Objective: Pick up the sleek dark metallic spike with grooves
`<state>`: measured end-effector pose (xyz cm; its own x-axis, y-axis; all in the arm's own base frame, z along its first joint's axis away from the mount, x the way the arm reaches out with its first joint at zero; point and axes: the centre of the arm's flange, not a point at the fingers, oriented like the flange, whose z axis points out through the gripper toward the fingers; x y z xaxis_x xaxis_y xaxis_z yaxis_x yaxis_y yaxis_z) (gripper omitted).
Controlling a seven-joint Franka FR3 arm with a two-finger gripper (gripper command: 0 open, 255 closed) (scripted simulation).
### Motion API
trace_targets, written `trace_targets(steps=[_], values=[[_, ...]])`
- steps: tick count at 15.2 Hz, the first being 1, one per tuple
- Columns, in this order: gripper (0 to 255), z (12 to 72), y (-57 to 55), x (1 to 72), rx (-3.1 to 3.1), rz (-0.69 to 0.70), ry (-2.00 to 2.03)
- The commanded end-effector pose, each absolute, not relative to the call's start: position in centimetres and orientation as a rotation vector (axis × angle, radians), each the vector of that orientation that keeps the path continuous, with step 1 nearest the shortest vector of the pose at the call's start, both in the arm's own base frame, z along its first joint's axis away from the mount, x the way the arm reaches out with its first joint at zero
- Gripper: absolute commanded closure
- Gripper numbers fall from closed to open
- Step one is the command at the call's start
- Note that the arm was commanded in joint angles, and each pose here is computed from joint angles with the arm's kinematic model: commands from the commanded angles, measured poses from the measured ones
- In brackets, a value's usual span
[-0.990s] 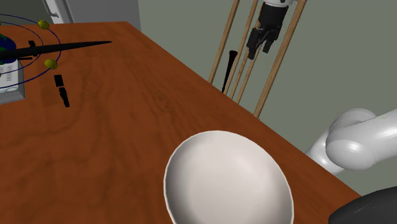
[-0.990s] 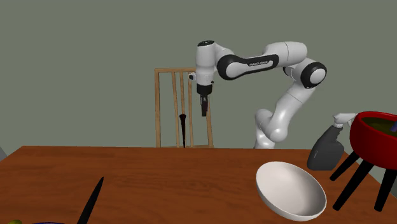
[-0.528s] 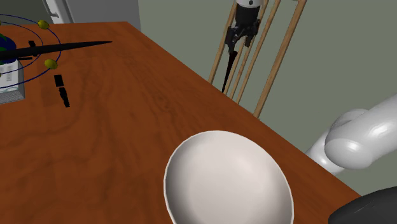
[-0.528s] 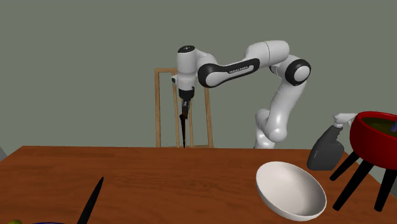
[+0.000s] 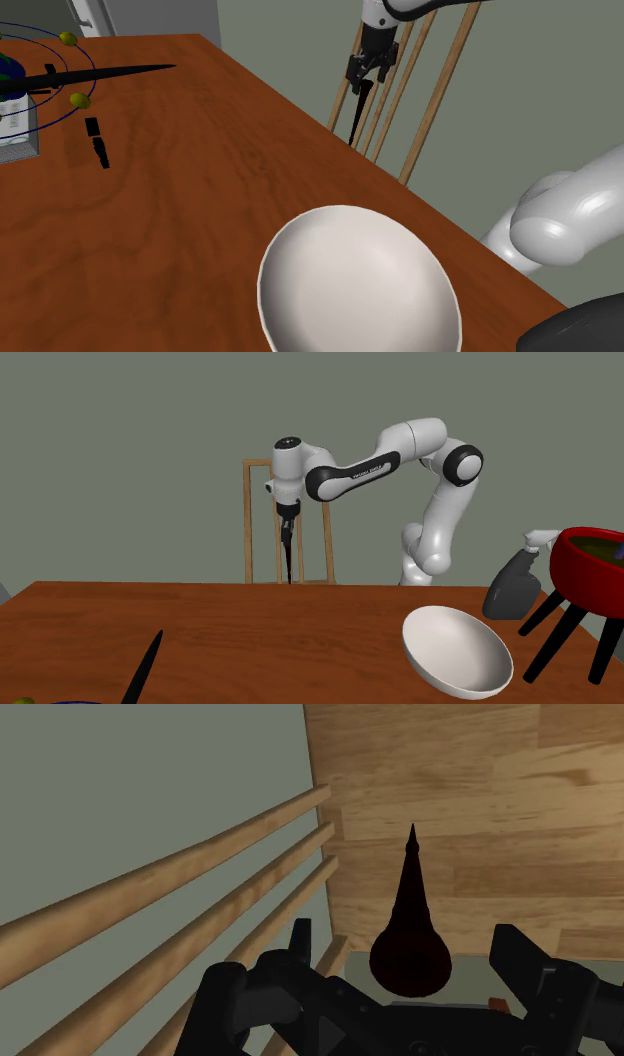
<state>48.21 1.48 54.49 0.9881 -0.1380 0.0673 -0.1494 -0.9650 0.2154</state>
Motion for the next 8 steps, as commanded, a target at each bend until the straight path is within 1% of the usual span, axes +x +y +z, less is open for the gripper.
trace_targets(steps=[1, 2, 3, 8], values=[[0, 53.70, 1.53, 48.15, 2.911, 0.077, -0.213], [0, 53.70, 1.53, 48.16, 2.911, 0.077, -0.213], [255, 53.68, 1.49, 48.11, 2.911, 0.077, -0.213], [255, 53.67, 1.52, 48.07, 2.911, 0.077, -0.213]])
